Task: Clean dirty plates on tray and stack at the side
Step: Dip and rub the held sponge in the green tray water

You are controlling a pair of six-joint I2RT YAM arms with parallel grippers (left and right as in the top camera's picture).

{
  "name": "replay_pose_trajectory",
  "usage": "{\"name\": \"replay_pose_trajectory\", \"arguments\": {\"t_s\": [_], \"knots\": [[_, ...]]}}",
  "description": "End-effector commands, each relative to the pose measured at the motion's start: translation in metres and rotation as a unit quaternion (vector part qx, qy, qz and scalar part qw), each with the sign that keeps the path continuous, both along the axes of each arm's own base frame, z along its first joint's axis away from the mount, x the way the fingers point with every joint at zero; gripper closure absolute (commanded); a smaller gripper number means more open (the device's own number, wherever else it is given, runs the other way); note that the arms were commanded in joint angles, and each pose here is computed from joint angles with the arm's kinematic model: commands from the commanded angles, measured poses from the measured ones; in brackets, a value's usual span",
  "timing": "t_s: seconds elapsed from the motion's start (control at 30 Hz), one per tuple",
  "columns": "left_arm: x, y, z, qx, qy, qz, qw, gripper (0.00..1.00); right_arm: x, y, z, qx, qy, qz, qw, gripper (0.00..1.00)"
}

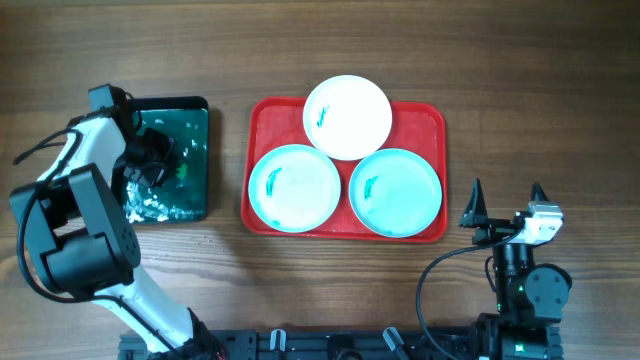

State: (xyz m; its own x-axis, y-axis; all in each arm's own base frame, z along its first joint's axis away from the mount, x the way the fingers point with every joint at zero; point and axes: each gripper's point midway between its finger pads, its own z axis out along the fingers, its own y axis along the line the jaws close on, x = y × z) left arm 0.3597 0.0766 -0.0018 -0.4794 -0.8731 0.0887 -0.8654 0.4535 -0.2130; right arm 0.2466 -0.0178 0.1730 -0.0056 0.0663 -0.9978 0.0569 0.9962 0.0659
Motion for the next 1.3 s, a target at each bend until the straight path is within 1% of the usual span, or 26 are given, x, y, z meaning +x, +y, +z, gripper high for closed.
{"name": "replay_pose_trajectory", "arguments": {"t_s": [0.0, 0.1, 0.2, 0.23, 0.33, 0.37, 0.4, 0.47, 0.5, 0.53, 0.6, 0.63, 0.67, 0.73, 0.8, 0.87, 0.9, 0.97, 1.07, 1.17, 1.2, 1.27], "knots": [[-0.016, 0.009, -0.027, 0.034, 0.042, 0.002, 0.999, 0.11, 0.000, 0.001, 0.001, -0.005, -0.002, 0.003, 1.000, 0.00], [-0.021, 0.029, -0.027, 0.090, 0.057, 0.005, 0.994, 0.11, 0.000, 0.001, 0.001, -0.005, -0.002, 0.003, 1.000, 0.00], [-0.019, 0.031, -0.026, 0.095, 0.053, 0.006, 0.994, 0.11, 0.000, 0.001, 0.001, -0.005, -0.002, 0.003, 1.000, 0.00], [-0.019, 0.031, -0.026, 0.095, 0.053, 0.006, 0.994, 0.14, 0.000, 0.001, 0.001, -0.005, -0.002, 0.003, 1.000, 0.00], [-0.019, 0.029, -0.026, 0.091, 0.053, 0.006, 0.994, 0.57, 0.000, 0.001, 0.001, -0.005, -0.002, 0.003, 1.000, 0.00], [-0.018, 0.026, -0.026, 0.081, 0.050, 0.005, 0.995, 0.60, 0.000, 0.001, 0.001, -0.005, -0.002, 0.003, 1.000, 0.00], [-0.016, 0.021, -0.026, 0.066, 0.045, 0.004, 0.997, 0.61, 0.000, 0.001, 0.001, -0.005, -0.002, 0.003, 1.000, 0.00], [-0.014, 0.014, -0.025, 0.047, 0.038, 0.003, 0.998, 0.58, 0.000, 0.001, 0.001, -0.005, -0.002, 0.003, 1.000, 0.00], [-0.014, 0.012, -0.025, 0.040, 0.036, 0.002, 0.999, 0.50, 0.000, 0.001, 0.001, -0.005, -0.002, 0.003, 1.000, 0.00], [-0.013, 0.010, -0.025, 0.035, 0.035, 0.002, 0.999, 0.39, 0.000, 0.001, 0.001, -0.005, -0.002, 0.003, 1.000, 0.00], [-0.012, 0.008, -0.025, 0.028, 0.033, 0.001, 0.999, 0.31, 0.000, 0.001, 0.001, -0.005, -0.002, 0.003, 1.000, 0.00], [-0.012, 0.006, -0.024, 0.023, 0.031, 0.001, 0.999, 0.31, 0.000, 0.001, 0.001, -0.005, -0.002, 0.002, 1.000, 0.00], [-0.011, 0.004, -0.024, 0.017, 0.029, 0.001, 0.999, 0.33, 0.000, 0.001, 0.001, -0.005, -0.002, 0.003, 1.000, 0.00], [-0.010, 0.000, -0.023, 0.007, 0.026, 0.000, 1.000, 0.59, 0.000, 0.001, 0.001, -0.005, -0.002, 0.003, 1.000, 0.00], [-0.010, 0.000, -0.023, 0.007, 0.026, 0.000, 1.000, 0.76, 0.000, 0.001, 0.001, -0.005, -0.002, 0.003, 1.000, 0.00], [-0.010, 0.000, -0.023, 0.007, 0.026, 0.000, 1.000, 0.87, 0.000, 0.001, 0.001, -0.005, -0.002, 0.003, 1.000, 0.00], [-0.010, 0.001, -0.023, 0.007, 0.025, 0.000, 1.000, 0.96, 0.000, 0.001, 0.001, -0.005, -0.002, 0.003, 1.000, 0.00], [-0.009, 0.001, -0.021, 0.008, 0.022, 0.000, 1.000, 0.96, 0.000, 0.001, 0.001, -0.005, -0.002, 0.003, 1.000, 0.00], [0.002, 0.004, 0.002, 0.018, -0.007, 0.000, 1.000, 0.96, 0.000, 0.001, 0.001, -0.005, -0.002, 0.003, 1.000, 0.00], [0.016, 0.009, 0.044, 0.034, -0.059, 0.001, 0.998, 0.96, 0.000, 0.001, 0.001, -0.005, -0.002, 0.003, 1.000, 0.00], [0.022, 0.011, 0.075, 0.048, -0.102, 0.002, 0.994, 0.96, 0.000, 0.001, 0.001, -0.005, -0.002, 0.003, 1.000, 0.00], [0.025, 0.012, 0.101, 0.058, -0.136, 0.003, 0.989, 0.96, 0.000, 0.001, 0.001, -0.005, -0.002, 0.003, 1.000, 0.00]]}}
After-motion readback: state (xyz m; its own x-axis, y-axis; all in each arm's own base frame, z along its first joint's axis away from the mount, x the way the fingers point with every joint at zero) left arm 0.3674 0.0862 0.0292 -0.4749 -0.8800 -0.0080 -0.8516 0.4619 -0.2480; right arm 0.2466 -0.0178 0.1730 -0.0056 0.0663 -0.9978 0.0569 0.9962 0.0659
